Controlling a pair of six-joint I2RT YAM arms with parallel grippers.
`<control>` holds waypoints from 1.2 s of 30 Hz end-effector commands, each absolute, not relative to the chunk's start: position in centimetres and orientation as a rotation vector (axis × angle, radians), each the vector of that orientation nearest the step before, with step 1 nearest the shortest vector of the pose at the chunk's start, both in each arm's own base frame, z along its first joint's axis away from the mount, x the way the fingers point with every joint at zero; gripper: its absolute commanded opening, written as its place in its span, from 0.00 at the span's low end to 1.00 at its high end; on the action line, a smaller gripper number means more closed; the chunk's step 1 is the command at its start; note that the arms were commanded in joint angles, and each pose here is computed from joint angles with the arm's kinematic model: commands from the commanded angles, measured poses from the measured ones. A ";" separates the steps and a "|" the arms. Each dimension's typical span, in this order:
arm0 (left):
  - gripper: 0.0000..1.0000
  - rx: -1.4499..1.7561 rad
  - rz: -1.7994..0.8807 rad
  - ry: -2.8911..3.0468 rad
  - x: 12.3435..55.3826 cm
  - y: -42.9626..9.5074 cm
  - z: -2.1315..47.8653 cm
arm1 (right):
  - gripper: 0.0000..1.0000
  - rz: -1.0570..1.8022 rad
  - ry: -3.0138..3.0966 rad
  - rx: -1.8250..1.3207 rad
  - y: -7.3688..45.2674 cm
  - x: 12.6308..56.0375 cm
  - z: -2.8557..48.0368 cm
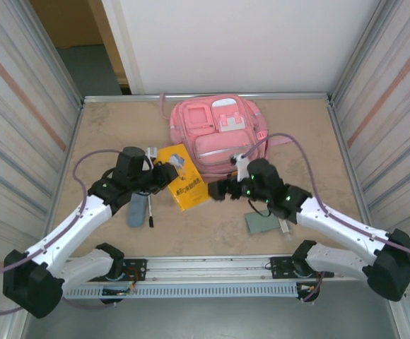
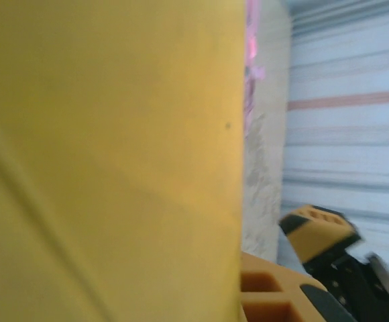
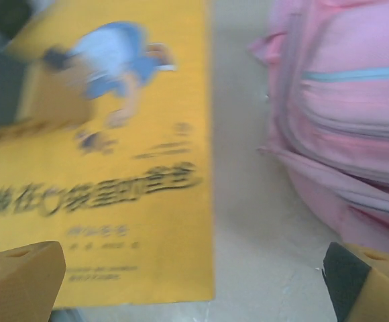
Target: Pack the student bag
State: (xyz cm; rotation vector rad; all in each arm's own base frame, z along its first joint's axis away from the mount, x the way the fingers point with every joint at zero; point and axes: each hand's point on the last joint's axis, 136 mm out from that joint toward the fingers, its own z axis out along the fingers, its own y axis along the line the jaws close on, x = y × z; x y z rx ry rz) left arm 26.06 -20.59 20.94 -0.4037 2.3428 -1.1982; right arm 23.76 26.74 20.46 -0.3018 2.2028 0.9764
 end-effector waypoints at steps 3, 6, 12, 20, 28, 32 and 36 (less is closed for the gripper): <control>0.00 -0.490 -1.362 1.924 29.2 -19.7 27.9 | 0.99 1.528 2.409 0.213 30.2 22.1 20.5; 0.00 -0.659 -1.379 1.836 30.4 -18.5 27.5 | 0.99 1.662 2.340 0.312 31.8 22.2 21.7; 0.00 -0.735 -1.457 1.765 30.6 -19.6 27.3 | 1.00 1.805 2.244 0.412 33.5 25.2 23.0; 0.06 -0.794 -1.540 1.778 30.0 -21.1 25.8 | 0.33 2.055 1.970 0.456 35.2 27.7 26.9; 0.56 -0.597 -1.312 1.967 28.9 -20.9 23.5 | 0.00 1.784 1.962 0.396 30.6 28.7 28.1; 0.70 -0.263 -1.158 2.145 27.9 -22.7 22.0 | 0.00 1.508 1.948 0.402 24.2 30.1 29.7; 0.72 -0.128 -1.030 2.277 28.3 -23.8 19.4 | 0.00 1.131 1.885 0.430 15.8 30.5 31.9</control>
